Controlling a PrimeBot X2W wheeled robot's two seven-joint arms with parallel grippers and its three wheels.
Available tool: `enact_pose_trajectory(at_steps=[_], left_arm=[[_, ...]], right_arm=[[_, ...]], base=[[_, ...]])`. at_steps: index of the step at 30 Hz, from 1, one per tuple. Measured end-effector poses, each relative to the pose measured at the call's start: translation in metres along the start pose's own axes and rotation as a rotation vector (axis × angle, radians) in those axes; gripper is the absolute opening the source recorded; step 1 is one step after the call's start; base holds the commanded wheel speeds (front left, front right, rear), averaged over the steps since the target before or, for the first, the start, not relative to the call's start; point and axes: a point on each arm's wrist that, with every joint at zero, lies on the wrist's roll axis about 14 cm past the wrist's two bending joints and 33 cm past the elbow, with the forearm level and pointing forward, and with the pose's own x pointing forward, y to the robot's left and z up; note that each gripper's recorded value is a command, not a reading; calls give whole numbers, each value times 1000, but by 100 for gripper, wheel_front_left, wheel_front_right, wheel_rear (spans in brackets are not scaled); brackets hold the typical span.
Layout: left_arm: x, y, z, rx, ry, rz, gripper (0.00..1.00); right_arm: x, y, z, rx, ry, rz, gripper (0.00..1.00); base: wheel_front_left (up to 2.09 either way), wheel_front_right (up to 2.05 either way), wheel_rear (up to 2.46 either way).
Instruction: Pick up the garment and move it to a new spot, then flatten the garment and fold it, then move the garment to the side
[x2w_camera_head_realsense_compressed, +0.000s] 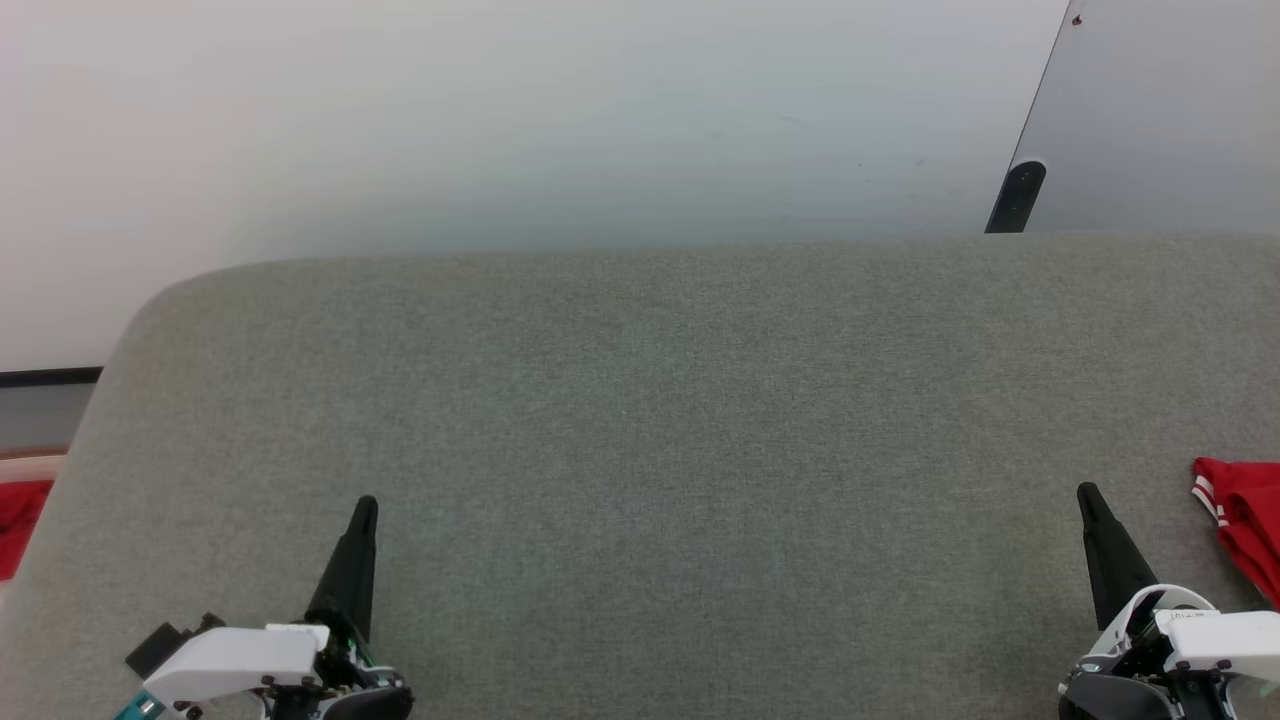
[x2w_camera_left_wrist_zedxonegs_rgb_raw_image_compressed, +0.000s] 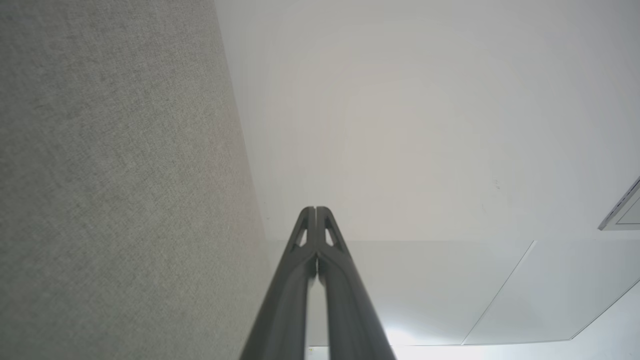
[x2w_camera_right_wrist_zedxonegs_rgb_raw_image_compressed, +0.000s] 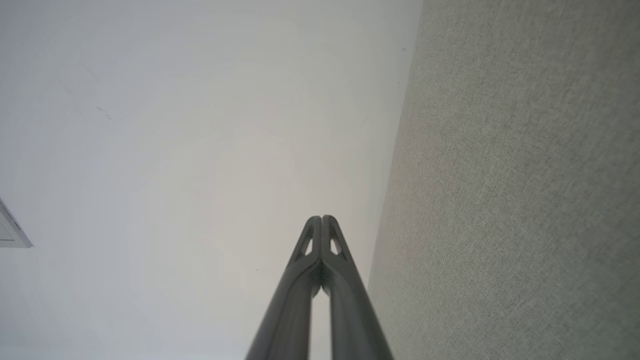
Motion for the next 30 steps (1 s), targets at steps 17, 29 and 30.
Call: enact_pose_trajectory(at_steps=[17, 29, 30], left_arm=[[0, 0, 0, 0, 0, 0, 0], [0, 0, 0, 0, 0, 0, 0], [0, 0, 0, 0, 0, 0, 0]], right_arm=[[0, 0, 0, 0, 0, 0, 0], [0, 0, 0, 0, 0, 0, 0], [0, 0, 0, 0, 0, 0, 0]], base=[[0, 0, 0], [0, 0, 0], [0, 0, 0]])
